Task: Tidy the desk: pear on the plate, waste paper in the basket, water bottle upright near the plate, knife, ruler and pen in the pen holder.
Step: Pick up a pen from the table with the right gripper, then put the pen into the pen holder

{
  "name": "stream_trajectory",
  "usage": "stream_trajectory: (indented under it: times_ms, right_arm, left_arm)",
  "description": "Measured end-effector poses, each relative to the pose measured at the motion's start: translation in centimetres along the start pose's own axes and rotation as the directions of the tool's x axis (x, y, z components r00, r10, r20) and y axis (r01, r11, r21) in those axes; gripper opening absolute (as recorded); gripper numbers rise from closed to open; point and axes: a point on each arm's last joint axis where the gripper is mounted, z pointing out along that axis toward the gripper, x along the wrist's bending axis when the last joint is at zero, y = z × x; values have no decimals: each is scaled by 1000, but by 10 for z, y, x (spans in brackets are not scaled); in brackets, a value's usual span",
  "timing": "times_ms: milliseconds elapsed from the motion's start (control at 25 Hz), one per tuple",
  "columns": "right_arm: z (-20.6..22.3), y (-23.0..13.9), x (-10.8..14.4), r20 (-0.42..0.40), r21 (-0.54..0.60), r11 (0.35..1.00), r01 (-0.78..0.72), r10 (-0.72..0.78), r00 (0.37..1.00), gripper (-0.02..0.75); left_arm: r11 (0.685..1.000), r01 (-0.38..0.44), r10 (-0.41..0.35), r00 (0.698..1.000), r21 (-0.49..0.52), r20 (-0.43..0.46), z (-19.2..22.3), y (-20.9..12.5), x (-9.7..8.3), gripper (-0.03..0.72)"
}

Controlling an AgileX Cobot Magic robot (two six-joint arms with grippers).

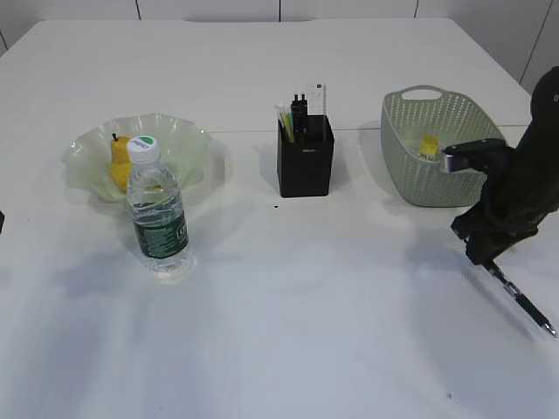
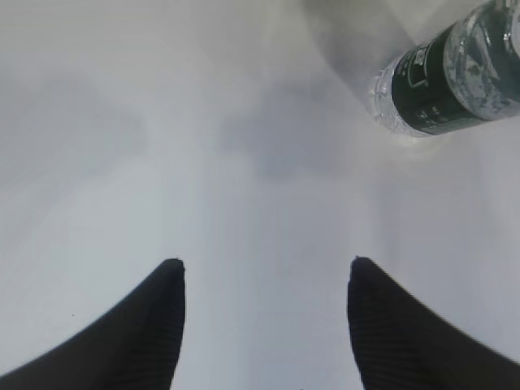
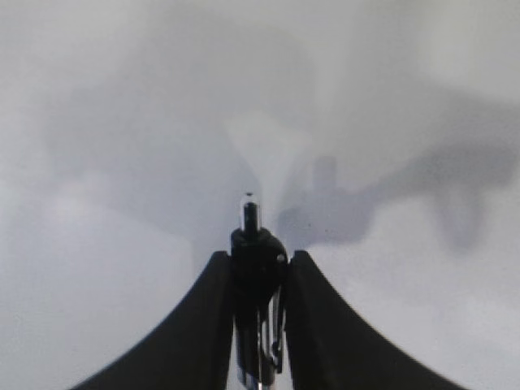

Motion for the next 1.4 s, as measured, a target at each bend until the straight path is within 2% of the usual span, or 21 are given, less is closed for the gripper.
stream_trajectory:
  times_ms: [120,320,440,600,800,920,1120,1400]
  right_arm:
    - [-18,7,6,-47,-66,998,3,-6,999,143]
    - [-46,23,24,-195,-210,978,19,-61,979,143]
    - [-65,41,43,-218,-302,952,57,-127,968,143]
    - [-89,67,71,-176,-427,896,123,-216,960,143]
    - [-118,98,99,-74,-632,762,141,-241,968,143]
    - [-127,113,107,-66,-723,684,97,-209,976,143]
    - [-119,136,109,-69,-791,609,64,-192,979,143]
    - [-93,164,107,-101,-834,551,27,-201,974,143]
  left_arm:
    - [1000,0,0,1000,-4,0,0,0,0,447]
    - [1000,-1,1,1000,-6,-1,0,1,0,447]
    - [1000,-1,1,1000,-6,-1,0,1,0,447]
    - [1000,-1,1,1000,-6,-1,0,1,0,447]
    - [1000,-1,1,1000,-6,-1,0,1,0,447]
    - [1000,-1,1,1000,-6,-1,0,1,0,447]
    - [1000,-1,1,1000,-6,-1,0,1,0,447]
    - [1000,-1,1,1000,-6,-1,0,1,0,447]
